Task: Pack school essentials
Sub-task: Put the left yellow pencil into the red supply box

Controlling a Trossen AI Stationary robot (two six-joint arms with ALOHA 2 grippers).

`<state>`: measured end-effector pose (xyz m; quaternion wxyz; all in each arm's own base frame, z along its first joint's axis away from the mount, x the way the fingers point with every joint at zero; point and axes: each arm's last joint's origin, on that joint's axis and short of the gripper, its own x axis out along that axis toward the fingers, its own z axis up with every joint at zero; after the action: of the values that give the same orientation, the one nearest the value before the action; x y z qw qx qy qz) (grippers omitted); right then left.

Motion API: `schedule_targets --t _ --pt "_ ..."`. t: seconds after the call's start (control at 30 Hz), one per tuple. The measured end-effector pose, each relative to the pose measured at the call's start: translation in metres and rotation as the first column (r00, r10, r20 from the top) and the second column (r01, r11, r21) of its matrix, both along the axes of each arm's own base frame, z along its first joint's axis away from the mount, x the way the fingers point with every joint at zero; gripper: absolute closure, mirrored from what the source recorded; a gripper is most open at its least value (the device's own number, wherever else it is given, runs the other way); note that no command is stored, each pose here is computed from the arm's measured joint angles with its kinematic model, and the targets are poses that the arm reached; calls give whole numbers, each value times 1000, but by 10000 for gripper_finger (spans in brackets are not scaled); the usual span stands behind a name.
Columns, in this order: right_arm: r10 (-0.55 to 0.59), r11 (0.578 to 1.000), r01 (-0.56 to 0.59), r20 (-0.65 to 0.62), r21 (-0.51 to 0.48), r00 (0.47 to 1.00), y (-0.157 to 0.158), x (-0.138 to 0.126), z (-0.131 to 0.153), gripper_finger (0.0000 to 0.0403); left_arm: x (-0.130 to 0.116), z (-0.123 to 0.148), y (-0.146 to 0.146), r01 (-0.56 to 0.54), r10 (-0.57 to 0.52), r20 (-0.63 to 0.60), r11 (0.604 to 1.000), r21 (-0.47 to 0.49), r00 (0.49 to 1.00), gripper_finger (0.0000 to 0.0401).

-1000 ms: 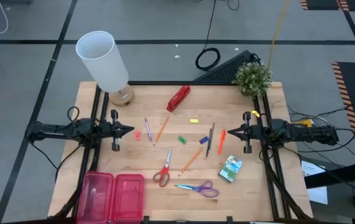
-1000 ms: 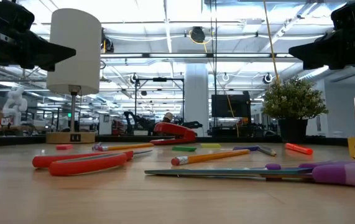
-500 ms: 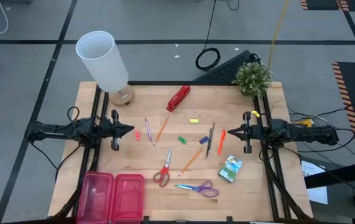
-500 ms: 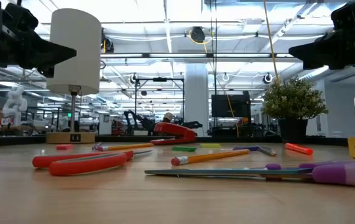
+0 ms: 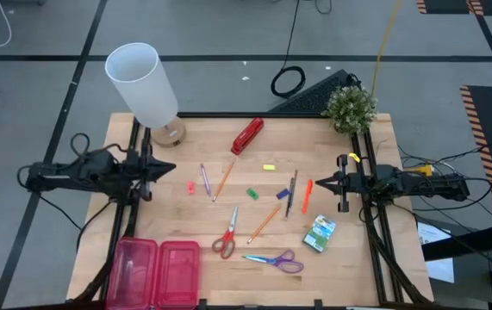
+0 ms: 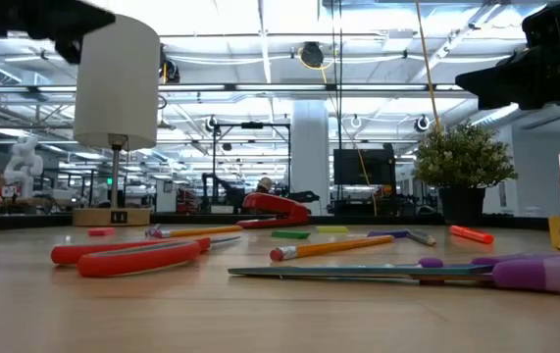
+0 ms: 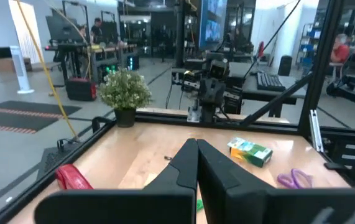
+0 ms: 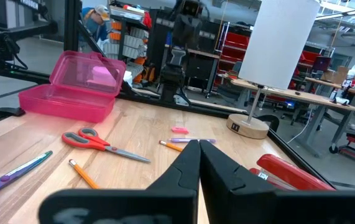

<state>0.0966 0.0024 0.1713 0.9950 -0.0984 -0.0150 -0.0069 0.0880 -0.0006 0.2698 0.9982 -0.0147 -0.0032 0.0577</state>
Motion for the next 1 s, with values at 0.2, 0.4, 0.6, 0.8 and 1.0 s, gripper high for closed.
schedule_targets --t 0.2,0.4,0.6,0.8,1.0 --pt "0 1000 0 0 0 1000 0 0 0 403 11 48 -1 -3 2 -108 1000 -14 994 398" --pt "1 999 -1 0 34 1000 0 0 0 403 27 93 -2 -7 4 -289 1000 -9 957 398" --pt "2 998 -2 1 66 1000 0 0 0 403 47 130 -3 -25 8 -444 999 -32 896 398" --pt "2 998 -2 1 67 1000 0 0 0 403 67 151 -4 -51 13 -555 997 -54 832 398" --pt "2 997 -2 1 72 1000 0 0 0 403 88 141 -6 -56 16 -635 998 -42 773 398"
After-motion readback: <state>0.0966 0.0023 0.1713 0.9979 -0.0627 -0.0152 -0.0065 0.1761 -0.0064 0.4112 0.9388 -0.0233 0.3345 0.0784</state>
